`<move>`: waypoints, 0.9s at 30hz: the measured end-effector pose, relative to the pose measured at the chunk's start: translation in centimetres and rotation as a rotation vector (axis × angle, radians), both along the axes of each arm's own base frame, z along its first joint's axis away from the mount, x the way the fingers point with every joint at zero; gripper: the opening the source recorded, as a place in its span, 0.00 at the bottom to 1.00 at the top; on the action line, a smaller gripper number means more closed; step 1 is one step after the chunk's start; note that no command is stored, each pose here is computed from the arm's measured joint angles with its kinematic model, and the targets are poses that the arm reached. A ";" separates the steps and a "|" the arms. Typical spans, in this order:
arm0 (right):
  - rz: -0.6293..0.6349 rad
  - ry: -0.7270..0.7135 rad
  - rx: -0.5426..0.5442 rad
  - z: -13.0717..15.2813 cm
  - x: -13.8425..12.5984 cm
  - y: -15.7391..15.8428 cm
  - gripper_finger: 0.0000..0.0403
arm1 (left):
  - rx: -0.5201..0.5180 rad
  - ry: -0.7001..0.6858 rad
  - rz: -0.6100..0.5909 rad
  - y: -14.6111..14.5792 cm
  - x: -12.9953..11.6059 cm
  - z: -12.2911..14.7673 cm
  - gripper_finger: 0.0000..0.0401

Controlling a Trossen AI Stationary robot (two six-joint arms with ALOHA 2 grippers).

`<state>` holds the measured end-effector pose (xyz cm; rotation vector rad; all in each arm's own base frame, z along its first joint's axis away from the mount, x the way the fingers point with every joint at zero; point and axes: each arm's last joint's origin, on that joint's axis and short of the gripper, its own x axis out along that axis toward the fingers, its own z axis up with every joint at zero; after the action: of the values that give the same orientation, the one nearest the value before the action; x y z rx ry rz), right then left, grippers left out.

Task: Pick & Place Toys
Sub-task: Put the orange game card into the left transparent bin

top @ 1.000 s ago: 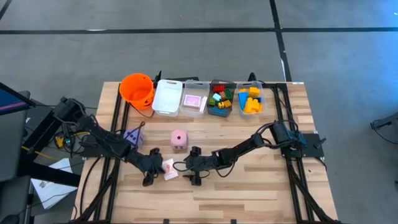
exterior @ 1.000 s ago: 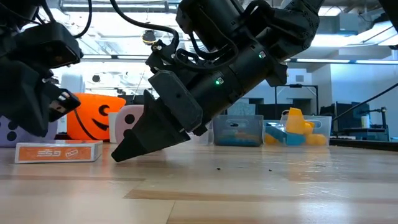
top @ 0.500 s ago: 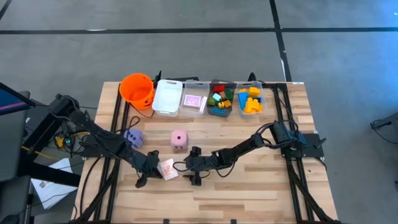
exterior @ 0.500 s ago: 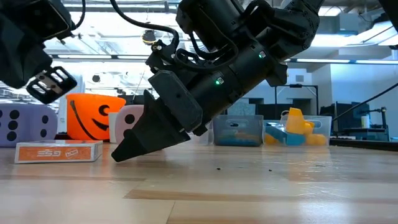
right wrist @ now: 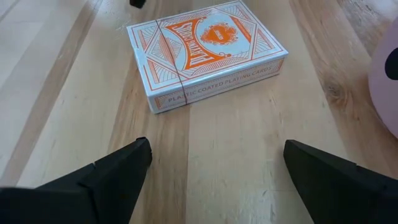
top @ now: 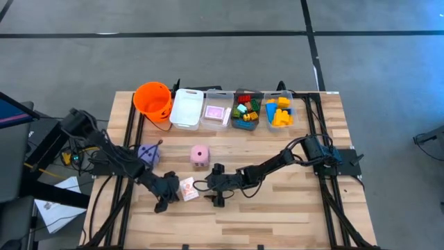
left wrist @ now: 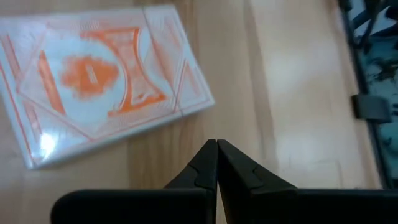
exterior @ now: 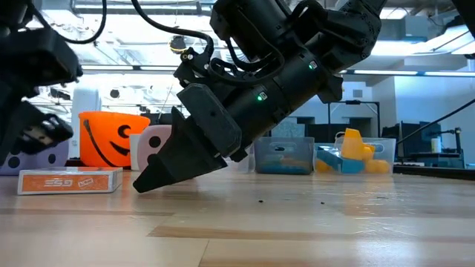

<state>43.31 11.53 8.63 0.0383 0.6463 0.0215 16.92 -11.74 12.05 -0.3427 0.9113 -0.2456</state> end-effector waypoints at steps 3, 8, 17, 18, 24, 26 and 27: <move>0.000 0.000 0.000 0.0 0.0 0.0 0.91 | 0.005 0.031 0.015 0.0 0.0 -0.6 0.00; 0.001 0.001 0.000 0.0 0.0 0.0 0.91 | -0.003 0.024 0.019 -0.3 0.5 -1.2 0.00; 0.002 0.002 -0.002 0.0 0.0 0.0 0.91 | 0.081 -0.189 0.178 -0.5 2.6 -2.3 0.00; 0.002 0.002 -0.002 0.0 0.0 0.0 0.91 | 0.084 -0.186 0.177 -0.4 2.7 -2.4 0.00; 0.002 0.002 -0.003 0.0 0.0 0.0 0.91 | 0.050 -0.166 0.156 -0.5 2.8 -2.5 0.00; 0.002 0.002 -0.002 0.0 0.0 0.0 0.91 | 0.108 -0.209 0.206 -0.4 3.3 -2.2 0.00; 0.002 0.002 -0.002 0.0 0.0 0.0 0.91 | 0.130 -0.232 0.234 -0.3 3.6 -2.0 0.00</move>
<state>43.28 11.55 8.61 0.0357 0.6485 0.0228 20.51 -12.01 10.08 -0.2909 0.6475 -0.0093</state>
